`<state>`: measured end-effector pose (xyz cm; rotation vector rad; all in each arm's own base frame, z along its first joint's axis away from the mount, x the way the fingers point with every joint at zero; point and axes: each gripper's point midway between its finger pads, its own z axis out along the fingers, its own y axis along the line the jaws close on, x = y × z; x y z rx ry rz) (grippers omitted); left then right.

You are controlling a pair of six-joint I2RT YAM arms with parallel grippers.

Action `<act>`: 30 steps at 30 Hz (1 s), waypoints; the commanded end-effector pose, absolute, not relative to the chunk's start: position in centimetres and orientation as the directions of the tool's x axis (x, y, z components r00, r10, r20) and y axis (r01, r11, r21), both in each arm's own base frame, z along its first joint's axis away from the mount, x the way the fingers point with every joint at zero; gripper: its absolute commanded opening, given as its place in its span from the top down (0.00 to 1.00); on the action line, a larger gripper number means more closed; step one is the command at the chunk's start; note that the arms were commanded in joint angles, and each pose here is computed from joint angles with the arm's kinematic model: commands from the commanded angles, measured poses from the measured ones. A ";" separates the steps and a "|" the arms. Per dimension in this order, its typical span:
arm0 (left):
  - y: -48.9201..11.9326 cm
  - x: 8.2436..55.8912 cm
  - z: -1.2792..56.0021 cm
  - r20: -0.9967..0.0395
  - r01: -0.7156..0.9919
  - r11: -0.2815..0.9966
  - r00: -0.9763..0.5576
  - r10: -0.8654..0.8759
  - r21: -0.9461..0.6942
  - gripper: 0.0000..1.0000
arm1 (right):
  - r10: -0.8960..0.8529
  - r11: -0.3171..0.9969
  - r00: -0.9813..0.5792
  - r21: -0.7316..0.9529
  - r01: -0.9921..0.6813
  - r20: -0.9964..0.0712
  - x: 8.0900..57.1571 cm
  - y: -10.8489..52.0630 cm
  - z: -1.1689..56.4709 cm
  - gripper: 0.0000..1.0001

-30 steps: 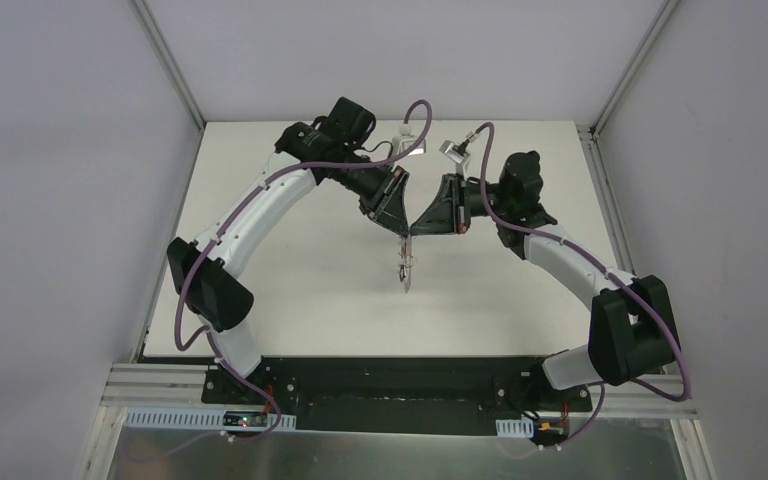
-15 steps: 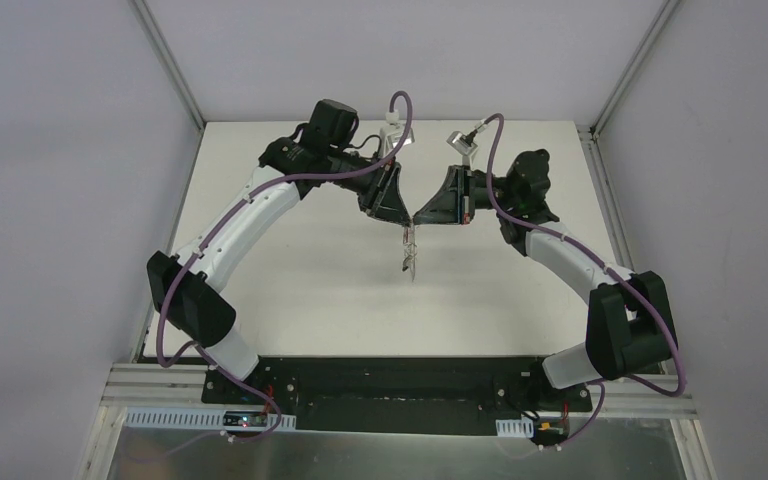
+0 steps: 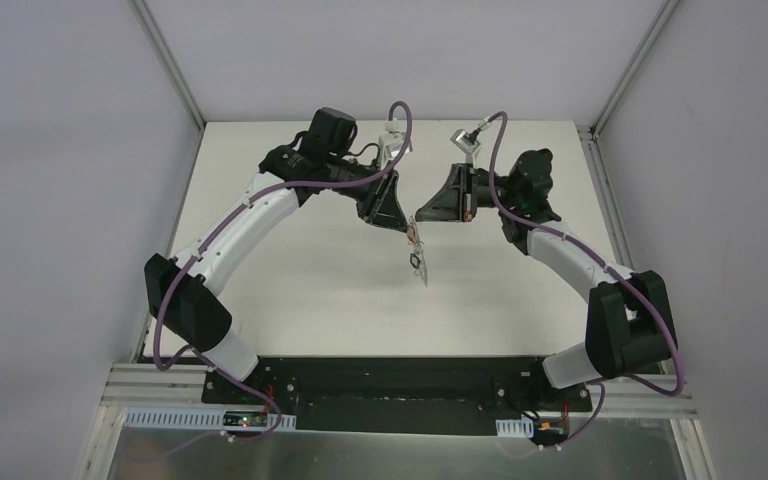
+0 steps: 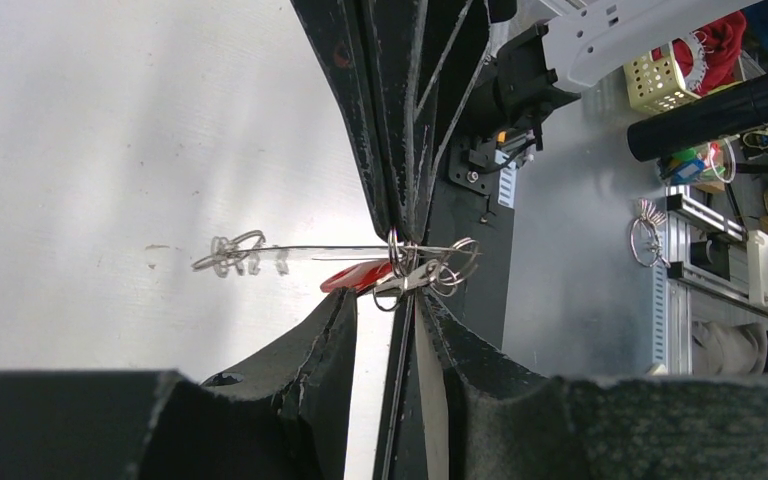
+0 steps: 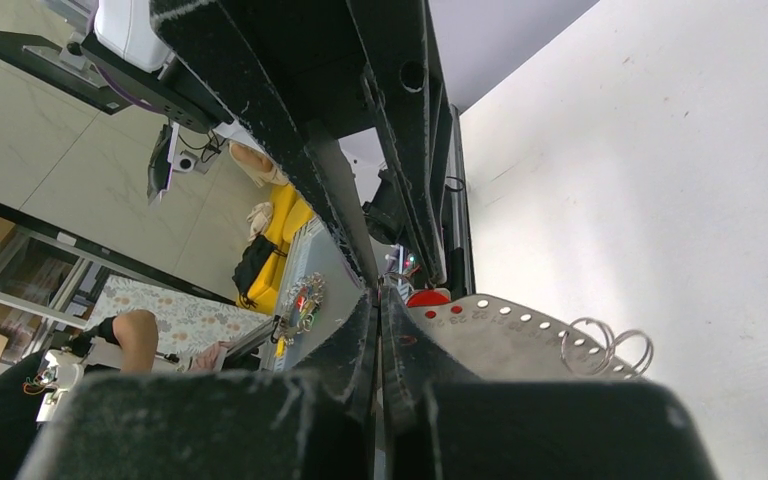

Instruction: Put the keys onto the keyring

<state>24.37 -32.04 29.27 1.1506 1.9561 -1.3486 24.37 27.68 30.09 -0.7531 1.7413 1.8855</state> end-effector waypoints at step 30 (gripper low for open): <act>-33.4 23.6 30.7 -0.834 0.923 0.116 -0.382 0.399 -0.368 1.00 | 0.067 -0.022 -0.709 0.710 -0.704 -0.702 26.6 27.3 31.7 1.00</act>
